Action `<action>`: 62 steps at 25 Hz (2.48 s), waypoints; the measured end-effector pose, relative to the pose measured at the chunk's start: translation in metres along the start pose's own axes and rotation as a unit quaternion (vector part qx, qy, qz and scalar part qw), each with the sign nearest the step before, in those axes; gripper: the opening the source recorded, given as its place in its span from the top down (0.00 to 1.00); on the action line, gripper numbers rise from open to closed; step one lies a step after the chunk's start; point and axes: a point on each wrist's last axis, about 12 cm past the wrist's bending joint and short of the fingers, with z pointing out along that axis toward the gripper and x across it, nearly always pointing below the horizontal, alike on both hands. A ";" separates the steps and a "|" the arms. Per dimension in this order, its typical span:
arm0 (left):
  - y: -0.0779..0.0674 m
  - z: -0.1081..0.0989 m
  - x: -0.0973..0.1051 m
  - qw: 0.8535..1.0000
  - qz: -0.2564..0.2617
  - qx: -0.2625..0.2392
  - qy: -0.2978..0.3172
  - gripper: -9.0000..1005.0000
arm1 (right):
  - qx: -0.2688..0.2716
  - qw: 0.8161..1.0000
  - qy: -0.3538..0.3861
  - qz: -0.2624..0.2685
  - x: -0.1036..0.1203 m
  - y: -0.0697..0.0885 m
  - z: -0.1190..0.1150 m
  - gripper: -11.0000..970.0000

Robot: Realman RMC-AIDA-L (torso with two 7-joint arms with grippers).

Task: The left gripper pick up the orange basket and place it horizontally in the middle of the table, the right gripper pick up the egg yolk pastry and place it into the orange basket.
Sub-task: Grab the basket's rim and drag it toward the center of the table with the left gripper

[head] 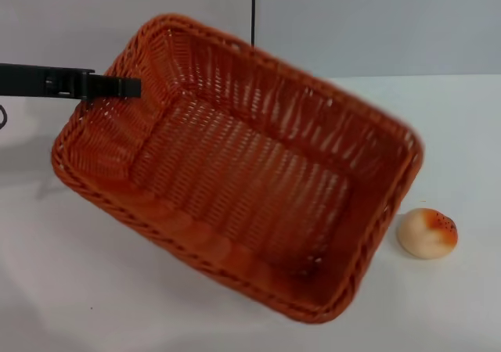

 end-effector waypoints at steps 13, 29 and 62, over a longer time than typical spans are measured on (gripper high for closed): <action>0.030 -0.035 0.055 0.977 -0.184 -0.002 -0.104 0.77 | 0.000 1.000 0.003 0.001 0.001 0.000 -0.001 0.30; 0.036 -0.031 0.120 0.948 -0.276 0.048 -0.151 0.72 | -0.006 1.000 0.011 0.004 0.008 0.006 0.015 0.30; 0.027 -0.051 0.125 0.962 -0.250 0.073 -0.078 0.48 | -0.009 1.000 0.012 0.001 0.009 0.007 0.023 0.30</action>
